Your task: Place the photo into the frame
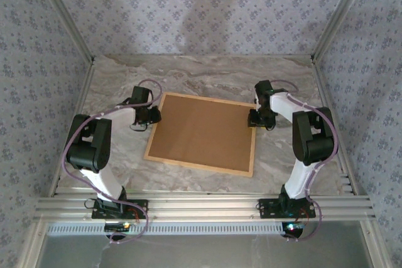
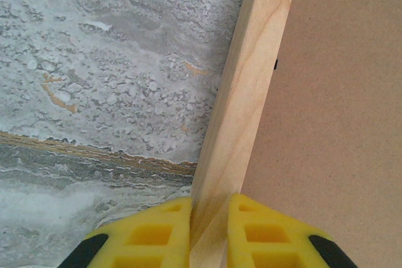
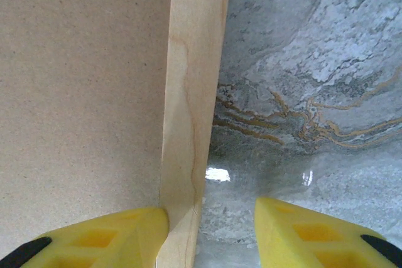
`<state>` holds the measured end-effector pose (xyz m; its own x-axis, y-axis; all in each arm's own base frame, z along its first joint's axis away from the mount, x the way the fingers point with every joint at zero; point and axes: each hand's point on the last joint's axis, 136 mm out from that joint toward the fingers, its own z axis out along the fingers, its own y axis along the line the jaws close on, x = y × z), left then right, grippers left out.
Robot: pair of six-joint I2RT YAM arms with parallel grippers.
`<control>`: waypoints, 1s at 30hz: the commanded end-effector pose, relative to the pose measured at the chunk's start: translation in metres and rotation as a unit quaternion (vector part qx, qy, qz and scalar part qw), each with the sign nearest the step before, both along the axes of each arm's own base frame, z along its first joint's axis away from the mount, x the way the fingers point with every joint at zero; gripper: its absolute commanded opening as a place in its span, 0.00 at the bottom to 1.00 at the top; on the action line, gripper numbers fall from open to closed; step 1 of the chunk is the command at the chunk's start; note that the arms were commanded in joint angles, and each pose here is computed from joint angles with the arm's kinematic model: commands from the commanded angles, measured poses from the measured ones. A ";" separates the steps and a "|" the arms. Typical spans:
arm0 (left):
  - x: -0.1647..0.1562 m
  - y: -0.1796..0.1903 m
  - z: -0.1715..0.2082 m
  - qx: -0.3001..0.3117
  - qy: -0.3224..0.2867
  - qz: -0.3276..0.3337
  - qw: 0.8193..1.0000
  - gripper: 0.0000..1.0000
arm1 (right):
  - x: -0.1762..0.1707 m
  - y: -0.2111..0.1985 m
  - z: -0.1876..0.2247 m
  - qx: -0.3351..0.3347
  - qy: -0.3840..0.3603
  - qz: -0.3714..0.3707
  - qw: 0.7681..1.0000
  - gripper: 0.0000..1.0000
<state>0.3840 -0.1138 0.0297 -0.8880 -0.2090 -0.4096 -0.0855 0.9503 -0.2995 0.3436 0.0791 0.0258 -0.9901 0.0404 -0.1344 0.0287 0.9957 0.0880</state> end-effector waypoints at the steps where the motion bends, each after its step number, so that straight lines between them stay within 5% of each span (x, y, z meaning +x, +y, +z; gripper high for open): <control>1: -0.037 0.010 -0.045 0.026 0.087 0.001 0.996 0.17 | -0.008 0.024 -0.027 0.019 0.028 0.018 0.999 0.47; 30: -0.040 0.013 -0.043 0.033 0.087 0.001 0.996 0.17 | 0.003 0.039 -0.029 0.002 0.007 0.078 0.997 0.59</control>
<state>0.3844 -0.1131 0.0299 -0.8868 -0.2076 -0.4129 -0.0849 0.9514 -0.2960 0.3483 0.0807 0.0228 -0.9886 -0.0599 -0.1383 -0.0574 0.9981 -0.0219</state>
